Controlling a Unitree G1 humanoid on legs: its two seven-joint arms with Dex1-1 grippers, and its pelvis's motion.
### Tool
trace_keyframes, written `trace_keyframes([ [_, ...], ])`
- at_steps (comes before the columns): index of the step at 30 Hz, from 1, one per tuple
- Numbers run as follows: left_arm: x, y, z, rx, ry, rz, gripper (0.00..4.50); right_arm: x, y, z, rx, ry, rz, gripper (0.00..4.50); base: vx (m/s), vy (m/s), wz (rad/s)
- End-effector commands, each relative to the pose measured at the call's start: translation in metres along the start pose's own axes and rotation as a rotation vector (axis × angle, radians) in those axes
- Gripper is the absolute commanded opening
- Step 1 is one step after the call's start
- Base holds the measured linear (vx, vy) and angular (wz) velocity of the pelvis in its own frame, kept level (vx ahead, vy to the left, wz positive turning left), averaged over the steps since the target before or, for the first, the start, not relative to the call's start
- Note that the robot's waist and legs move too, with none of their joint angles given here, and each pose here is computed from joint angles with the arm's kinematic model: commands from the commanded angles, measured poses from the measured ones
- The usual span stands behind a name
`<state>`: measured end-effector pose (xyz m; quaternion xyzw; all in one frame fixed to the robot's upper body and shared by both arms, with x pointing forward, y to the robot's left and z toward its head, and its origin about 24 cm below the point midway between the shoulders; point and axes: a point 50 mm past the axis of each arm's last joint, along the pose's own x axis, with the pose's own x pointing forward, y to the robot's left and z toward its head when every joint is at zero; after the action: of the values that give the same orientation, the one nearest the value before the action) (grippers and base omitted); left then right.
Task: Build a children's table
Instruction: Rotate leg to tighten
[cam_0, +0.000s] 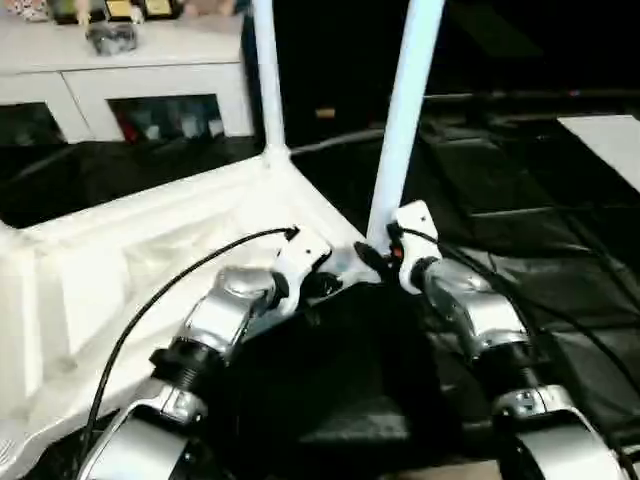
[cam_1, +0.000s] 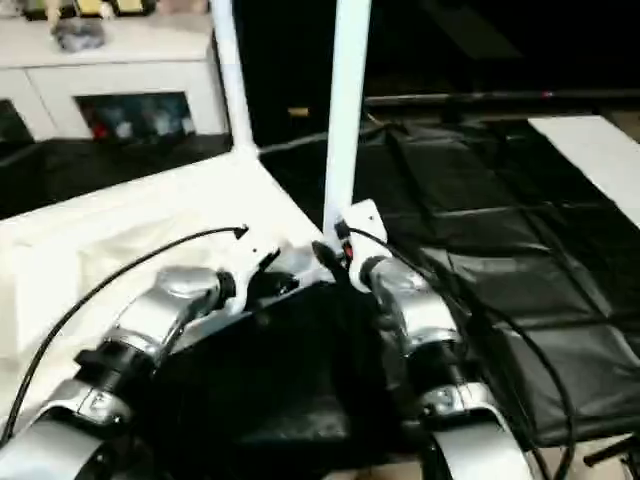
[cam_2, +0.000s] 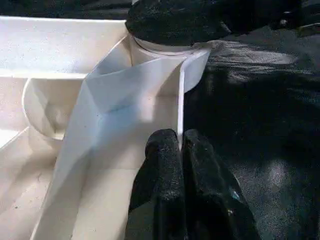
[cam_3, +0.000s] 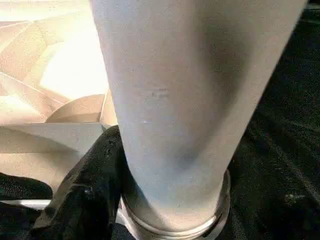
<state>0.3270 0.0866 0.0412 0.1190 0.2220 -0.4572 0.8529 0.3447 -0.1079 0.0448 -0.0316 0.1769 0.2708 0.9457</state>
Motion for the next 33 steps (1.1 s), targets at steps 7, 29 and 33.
trace_keyframes([
  [7,-0.01,-0.015,0.006,0.091,-0.103,-0.213,0.0,-0.013,0.022,-0.016,-0.104,0.088,0.36,3.87,0.0,0.0,0.0],
  [29,-0.044,-0.019,-0.009,0.078,-0.05,-0.542,0.0,-0.07,0.01,-0.016,-0.214,0.11,0.737,2.89,0.007,0.0,0.0],
  [33,-0.045,-0.019,-0.01,0.076,-0.045,-0.543,0.0,-0.07,0.012,-0.018,-0.225,0.125,0.748,2.72,0.0,0.0,0.0],
])
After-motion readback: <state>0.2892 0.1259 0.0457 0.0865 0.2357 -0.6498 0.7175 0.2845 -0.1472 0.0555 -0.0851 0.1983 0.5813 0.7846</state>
